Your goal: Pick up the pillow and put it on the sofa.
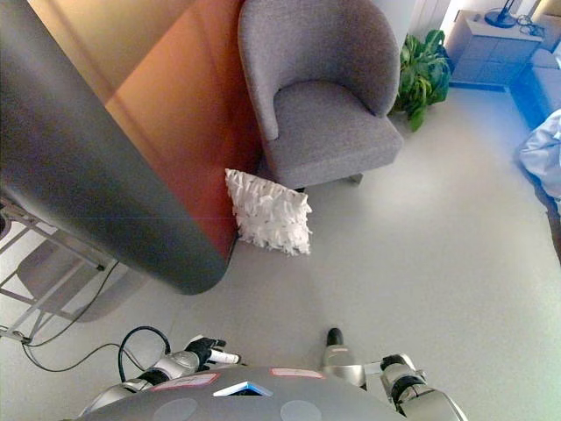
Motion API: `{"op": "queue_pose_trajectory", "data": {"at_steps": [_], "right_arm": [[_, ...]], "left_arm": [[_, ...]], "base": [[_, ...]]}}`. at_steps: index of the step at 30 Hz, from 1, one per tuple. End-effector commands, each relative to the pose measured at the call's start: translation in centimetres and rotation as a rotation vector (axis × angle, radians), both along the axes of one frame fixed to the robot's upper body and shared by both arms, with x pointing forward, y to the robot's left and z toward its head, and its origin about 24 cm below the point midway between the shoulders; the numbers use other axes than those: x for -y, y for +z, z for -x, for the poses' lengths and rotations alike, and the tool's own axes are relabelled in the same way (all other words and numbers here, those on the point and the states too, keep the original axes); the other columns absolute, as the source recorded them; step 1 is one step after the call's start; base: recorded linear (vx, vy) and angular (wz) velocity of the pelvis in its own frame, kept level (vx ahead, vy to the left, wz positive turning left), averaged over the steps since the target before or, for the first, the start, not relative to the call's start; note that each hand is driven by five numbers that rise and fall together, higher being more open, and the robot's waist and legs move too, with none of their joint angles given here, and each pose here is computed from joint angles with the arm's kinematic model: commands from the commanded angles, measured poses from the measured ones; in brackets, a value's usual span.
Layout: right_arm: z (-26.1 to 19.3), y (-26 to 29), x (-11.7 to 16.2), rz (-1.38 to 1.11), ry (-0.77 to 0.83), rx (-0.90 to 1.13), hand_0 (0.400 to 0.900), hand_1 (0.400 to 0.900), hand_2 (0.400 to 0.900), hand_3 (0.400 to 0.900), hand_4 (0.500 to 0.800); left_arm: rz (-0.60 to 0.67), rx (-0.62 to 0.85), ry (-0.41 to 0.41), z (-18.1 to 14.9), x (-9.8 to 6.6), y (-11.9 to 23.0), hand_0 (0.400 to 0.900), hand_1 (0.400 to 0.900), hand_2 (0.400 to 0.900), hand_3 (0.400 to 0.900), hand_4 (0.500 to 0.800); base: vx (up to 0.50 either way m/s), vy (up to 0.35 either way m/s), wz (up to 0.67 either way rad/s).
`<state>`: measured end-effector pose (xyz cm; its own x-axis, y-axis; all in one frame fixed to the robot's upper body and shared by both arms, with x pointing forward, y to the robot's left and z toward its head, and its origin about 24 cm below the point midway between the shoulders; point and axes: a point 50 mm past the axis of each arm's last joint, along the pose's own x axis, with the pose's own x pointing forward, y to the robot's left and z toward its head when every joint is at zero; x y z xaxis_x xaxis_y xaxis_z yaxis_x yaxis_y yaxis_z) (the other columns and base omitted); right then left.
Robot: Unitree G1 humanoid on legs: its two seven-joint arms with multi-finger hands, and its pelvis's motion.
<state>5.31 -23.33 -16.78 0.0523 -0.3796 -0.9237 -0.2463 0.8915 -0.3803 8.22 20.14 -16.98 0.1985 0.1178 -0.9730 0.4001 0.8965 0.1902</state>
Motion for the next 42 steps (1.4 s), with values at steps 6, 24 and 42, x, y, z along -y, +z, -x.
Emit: {"op": "queue_pose_trajectory", "data": {"at_steps": [6, 24, 42], "right_arm": [[-1.5, 0.2, -0.1, 0.036, 0.042, -0.009, 0.900, 0.900, 0.900, 0.900, 0.800], [-1.6, 0.2, 0.0, 0.015, 0.066, -0.017, 0.900, 0.900, 0.900, 0.900, 0.800], [-3.7, 0.8, 0.7, 0.052, -0.021, 0.067, 0.900, 0.900, 0.900, 0.900, 0.800]], "left_arm": [[-0.047, 0.030, -0.032, -1.6, -1.2, 0.4, 0.900, 0.900, 0.900, 0.900, 0.800], [-0.062, 0.004, -0.047, -0.7, -1.2, 0.2, 0.900, 0.900, 0.900, 0.900, 0.800], [-0.117, 0.101, 0.124, -2.2, -1.0, 0.6, 0.900, 0.900, 0.900, 0.900, 0.800]], "base": [[0.000, 0.000, 0.00], [0.000, 0.000, 0.00], [-0.013, -0.116, 0.00]]}}
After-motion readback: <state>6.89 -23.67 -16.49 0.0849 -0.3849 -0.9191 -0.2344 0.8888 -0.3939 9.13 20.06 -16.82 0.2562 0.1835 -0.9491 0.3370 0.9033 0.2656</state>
